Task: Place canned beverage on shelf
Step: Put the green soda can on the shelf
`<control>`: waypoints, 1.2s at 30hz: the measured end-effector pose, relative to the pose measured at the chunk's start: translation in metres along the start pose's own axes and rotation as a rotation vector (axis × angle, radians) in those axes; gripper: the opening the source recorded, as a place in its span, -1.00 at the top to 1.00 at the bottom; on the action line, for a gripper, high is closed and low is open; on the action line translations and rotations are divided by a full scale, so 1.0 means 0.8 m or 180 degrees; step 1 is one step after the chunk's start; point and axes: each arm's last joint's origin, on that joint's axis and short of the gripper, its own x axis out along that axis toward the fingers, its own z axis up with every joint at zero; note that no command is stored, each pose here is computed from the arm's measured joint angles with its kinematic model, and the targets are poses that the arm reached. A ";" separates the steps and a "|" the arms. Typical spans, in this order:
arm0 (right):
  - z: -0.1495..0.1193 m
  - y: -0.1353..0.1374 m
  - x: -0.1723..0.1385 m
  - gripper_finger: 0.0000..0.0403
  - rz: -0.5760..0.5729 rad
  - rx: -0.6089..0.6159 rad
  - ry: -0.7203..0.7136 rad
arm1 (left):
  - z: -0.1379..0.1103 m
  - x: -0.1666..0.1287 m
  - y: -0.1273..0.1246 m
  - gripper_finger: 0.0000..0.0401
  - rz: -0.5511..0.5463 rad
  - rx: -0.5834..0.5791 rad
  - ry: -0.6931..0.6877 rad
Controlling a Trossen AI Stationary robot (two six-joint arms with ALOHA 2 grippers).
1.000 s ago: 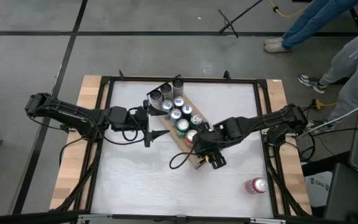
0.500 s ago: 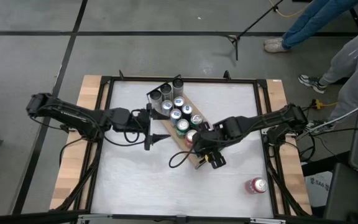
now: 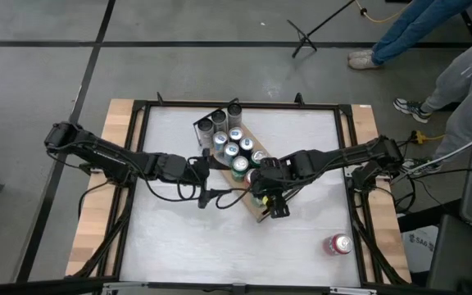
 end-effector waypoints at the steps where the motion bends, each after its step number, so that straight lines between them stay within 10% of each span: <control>1: 0.000 0.000 0.000 -0.44 -0.0029 0.0059 -0.0006 | -0.002 0.002 -0.002 -0.77 -0.0014 0.0008 0.0019; 36: -0.005 0.000 0.005 -0.45 -0.0129 0.1758 0.0186 | -0.022 0.015 -0.023 -0.77 -0.0167 0.0083 0.0139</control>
